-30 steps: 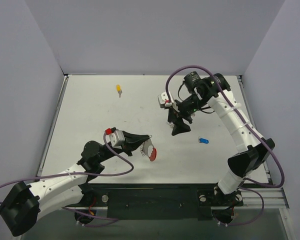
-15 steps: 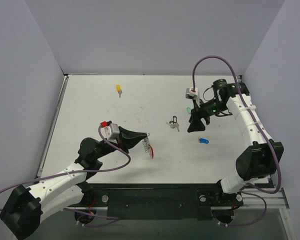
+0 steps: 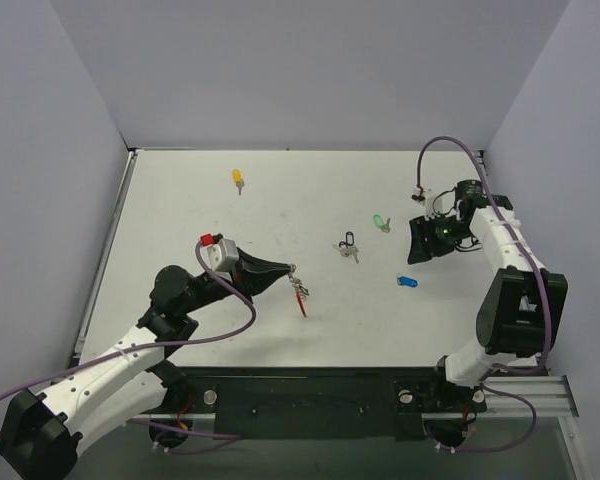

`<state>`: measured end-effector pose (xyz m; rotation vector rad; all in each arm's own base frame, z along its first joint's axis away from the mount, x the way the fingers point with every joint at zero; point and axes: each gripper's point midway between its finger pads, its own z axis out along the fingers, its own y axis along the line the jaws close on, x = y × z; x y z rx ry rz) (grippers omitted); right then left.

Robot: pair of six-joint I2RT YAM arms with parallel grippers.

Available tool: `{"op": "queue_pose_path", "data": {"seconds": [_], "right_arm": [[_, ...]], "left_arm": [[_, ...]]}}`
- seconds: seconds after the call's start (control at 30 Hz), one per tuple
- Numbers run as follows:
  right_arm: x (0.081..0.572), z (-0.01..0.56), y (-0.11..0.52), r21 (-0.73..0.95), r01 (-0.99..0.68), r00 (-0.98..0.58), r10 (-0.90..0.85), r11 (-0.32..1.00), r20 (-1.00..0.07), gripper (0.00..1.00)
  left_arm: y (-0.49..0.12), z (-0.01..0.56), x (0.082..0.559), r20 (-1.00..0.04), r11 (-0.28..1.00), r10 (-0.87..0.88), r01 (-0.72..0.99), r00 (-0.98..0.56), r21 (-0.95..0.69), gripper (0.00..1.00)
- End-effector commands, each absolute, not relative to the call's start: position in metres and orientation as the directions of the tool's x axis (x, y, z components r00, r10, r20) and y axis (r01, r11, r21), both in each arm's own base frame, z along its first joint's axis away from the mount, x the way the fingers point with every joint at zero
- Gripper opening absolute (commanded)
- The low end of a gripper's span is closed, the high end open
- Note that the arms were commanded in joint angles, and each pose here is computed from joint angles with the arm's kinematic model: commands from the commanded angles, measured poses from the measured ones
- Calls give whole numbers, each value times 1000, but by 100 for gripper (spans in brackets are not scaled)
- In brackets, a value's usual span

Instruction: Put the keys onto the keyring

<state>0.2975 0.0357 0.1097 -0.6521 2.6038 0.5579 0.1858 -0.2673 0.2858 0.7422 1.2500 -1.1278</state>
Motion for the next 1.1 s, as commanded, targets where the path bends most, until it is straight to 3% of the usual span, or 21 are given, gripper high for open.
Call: {"op": "queue_pose_path", "data": {"seconds": [0.0, 0.33, 0.77, 1.07], "right_arm": [[301, 84, 32, 278, -436, -873, -328, 856, -361, 42], [313, 59, 38, 217, -485, -860, -418, 847, -292, 31], [306, 35, 48, 235, -490, -869, -449, 839, -209, 29], [303, 27, 45, 238, -478, -878, -449, 846, -167, 22]], "left_arm": [[-261, 308, 182, -959, 323, -282, 943, 14, -81, 0], [-258, 311, 179, -954, 327, -297, 942, 30, -73, 0], [-259, 310, 177, -953, 314, -303, 946, 24, -76, 0], [-259, 310, 177, -953, 312, -303, 947, 25, -75, 0]]}}
